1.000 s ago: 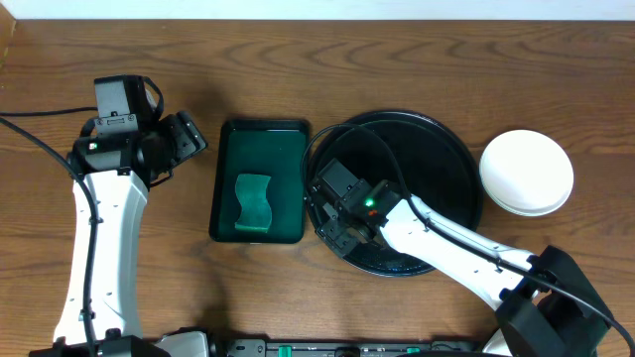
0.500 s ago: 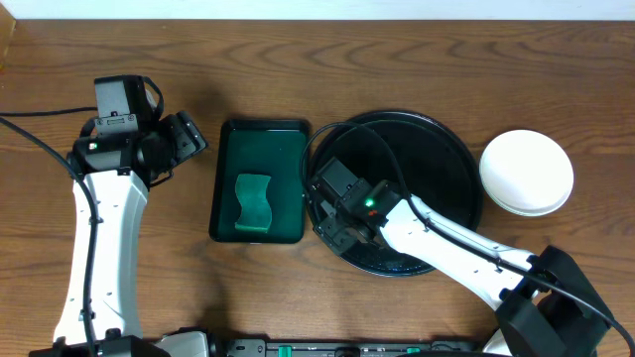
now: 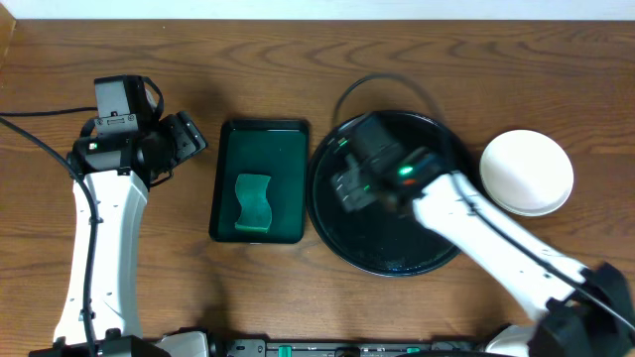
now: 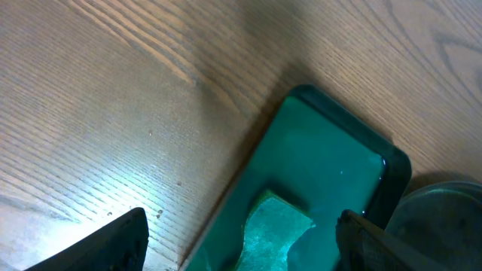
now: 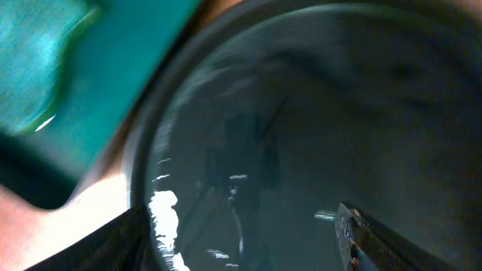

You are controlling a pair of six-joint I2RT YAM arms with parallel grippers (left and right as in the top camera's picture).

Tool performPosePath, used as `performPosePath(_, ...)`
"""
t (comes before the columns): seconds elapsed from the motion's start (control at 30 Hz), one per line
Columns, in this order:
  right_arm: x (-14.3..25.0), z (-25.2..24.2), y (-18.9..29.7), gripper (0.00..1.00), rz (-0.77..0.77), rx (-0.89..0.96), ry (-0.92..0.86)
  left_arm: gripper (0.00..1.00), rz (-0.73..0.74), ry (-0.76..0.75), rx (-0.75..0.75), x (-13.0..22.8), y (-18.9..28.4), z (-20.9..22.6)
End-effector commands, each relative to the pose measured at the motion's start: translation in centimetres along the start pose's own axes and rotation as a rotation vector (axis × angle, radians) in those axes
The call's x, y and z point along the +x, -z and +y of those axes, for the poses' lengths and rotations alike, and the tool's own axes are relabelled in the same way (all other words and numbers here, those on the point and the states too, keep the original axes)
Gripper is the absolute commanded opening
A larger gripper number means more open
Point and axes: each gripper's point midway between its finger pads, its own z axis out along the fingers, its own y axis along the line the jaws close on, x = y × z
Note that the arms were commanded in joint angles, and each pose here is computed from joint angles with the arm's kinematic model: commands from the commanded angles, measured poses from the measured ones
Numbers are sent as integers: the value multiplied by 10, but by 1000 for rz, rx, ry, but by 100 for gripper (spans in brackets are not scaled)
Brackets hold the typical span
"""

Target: Clean dirty plates on tray and stack at the side

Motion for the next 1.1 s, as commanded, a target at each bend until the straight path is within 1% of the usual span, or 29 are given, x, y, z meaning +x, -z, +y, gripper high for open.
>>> performPosePath(0.0, -13, -55, 28, 80, -63, 132, -117, 80, 3, 4, -13, 0, -2, 3)
performPosePath(0.2, 4, -131, 37, 84, -27, 235, -292, 80, 3, 4, -13, 0, -2, 3)
performPosePath(0.27, 9, -149, 39, 86, -20, 255, -337, 80, 3, 4, -13, 0, -2, 3)
performPosePath(0.4, 15, -168, 42, 92, -13, 281, -384, 80, 3, 4, -13, 0, -2, 3)
performPosePath(0.47, 16, -172, 42, 94, -12, 286, -395, 80, 3, 4, -13, 0, -2, 3)
performPosePath(0.5, 17, -173, 42, 99, -12, 288, -397, 80, 3, 4, -13, 0, -2, 3)
performPosePath(1.07, 17, -172, 41, 99, -9, 283, -395, 80, 3, 4, -13, 0, -2, 3)
